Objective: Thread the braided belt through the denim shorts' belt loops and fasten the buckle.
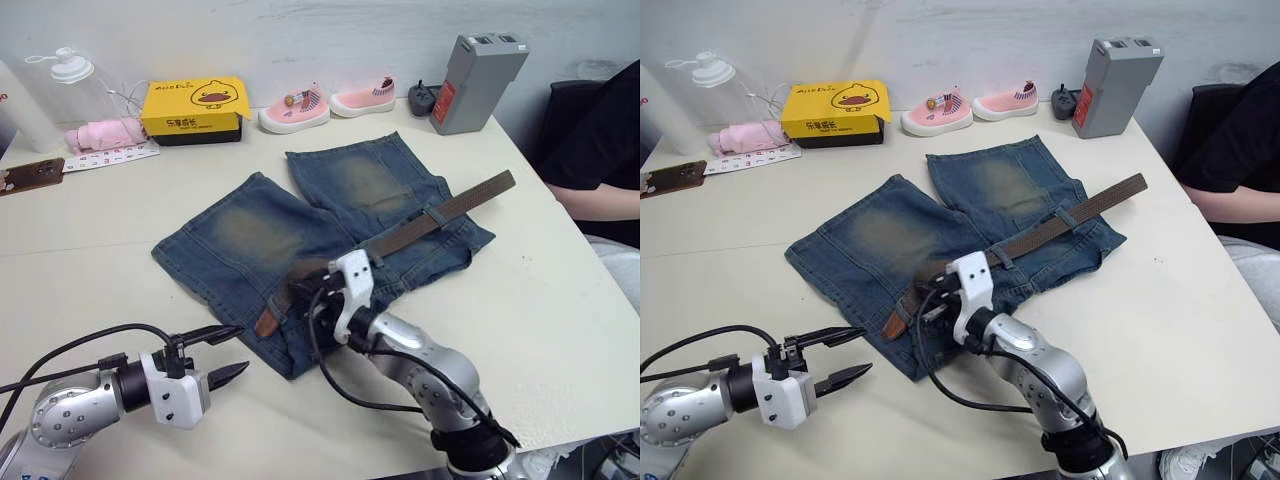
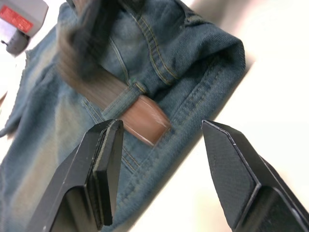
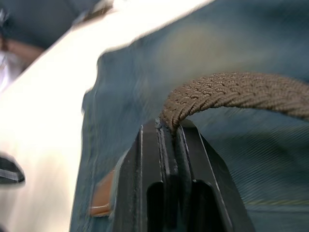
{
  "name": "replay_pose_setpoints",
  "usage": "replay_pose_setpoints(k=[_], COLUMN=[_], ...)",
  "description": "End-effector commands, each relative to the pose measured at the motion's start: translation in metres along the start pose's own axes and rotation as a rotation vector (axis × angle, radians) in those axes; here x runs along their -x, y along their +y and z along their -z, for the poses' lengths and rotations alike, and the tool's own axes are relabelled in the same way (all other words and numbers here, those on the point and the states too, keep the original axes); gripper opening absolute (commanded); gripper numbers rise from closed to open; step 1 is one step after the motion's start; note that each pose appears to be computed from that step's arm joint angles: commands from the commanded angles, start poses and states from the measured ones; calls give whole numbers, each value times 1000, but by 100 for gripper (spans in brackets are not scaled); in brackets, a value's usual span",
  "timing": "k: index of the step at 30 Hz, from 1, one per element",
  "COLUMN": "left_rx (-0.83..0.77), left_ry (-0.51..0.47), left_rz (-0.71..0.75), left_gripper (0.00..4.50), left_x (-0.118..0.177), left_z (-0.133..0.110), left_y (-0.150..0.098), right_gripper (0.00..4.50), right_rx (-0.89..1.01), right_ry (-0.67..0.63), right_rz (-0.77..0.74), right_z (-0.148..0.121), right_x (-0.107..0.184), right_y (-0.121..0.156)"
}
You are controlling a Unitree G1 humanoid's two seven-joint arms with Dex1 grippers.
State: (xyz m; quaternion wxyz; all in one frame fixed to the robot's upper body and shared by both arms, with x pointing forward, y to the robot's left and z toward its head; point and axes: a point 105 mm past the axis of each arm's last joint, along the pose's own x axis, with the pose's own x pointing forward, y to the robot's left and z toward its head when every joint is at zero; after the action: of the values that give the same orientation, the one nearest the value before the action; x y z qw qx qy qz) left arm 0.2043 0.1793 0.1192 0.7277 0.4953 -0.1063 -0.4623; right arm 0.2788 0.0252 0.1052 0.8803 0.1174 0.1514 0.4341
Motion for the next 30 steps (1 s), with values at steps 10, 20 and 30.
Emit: replay_pose_setpoints(k=[10,20,30], left_rx=[-291,-402,-410], left_ry=[-37,-29,-24], left_rz=[45,-7,-8], left_gripper=[288,263,1], left_x=[-14,-26,-30], left_z=[11,19,21], left_y=[-9,-2,-5], right_gripper=[0,0,0], right_rx=[-164,-183,-160], right_ry=[150,142,137], right_rz=[-22,-23,-16], right_z=[25,24,21], right_x=[-4,-4,-2], right_y=[3,7,3])
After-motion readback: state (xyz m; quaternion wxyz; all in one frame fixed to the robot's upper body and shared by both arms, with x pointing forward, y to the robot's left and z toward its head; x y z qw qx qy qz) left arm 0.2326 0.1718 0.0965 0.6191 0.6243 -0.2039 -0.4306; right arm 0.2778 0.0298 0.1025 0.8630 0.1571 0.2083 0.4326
